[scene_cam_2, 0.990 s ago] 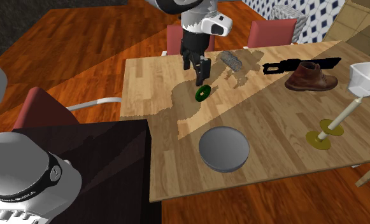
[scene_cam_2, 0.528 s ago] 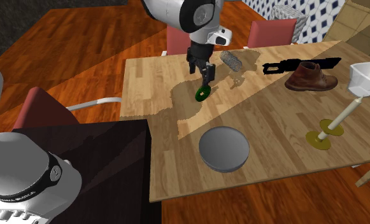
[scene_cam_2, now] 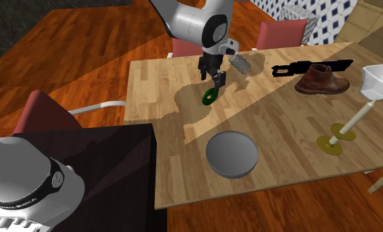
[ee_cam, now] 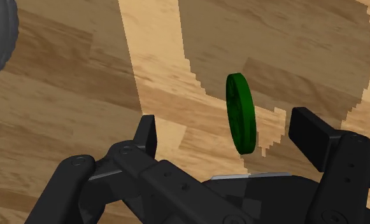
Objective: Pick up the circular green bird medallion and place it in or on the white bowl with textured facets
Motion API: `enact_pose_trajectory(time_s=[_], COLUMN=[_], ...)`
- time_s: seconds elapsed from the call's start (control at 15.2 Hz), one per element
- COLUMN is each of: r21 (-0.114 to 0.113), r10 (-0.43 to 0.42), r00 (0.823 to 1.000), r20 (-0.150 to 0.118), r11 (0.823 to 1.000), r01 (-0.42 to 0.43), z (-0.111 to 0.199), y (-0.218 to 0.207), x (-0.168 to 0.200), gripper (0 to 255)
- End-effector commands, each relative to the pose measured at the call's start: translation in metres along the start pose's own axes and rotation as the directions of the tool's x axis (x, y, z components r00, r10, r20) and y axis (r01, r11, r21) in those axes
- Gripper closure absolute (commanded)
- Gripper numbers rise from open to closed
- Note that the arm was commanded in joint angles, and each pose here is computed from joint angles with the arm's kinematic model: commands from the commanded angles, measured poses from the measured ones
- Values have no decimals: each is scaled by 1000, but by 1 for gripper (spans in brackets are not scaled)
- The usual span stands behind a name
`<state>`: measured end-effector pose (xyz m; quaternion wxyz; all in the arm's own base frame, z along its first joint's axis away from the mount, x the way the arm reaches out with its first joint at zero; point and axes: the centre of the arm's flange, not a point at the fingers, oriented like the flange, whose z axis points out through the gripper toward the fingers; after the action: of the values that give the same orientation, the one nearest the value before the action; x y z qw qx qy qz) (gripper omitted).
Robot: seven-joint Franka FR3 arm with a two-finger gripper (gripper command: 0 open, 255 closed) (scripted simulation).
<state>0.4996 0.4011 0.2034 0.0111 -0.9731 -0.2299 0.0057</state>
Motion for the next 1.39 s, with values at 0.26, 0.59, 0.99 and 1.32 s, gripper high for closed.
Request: enact_pose_trajectory(time_s=[0.26, 0.59, 0.99, 1.32], r21=[-11, -12, -12, -12], r10=[-49, -57, -57, -57], r00=[999, 998, 998, 998], r20=[-7, -8, -8, -8], r11=[999, 998, 998, 998], r01=[49, 57, 57, 57], z=[58, 87, 106, 106], y=[-38, -44, -44, -44], x=[42, 48, 48, 48], gripper=[0, 0, 0, 0])
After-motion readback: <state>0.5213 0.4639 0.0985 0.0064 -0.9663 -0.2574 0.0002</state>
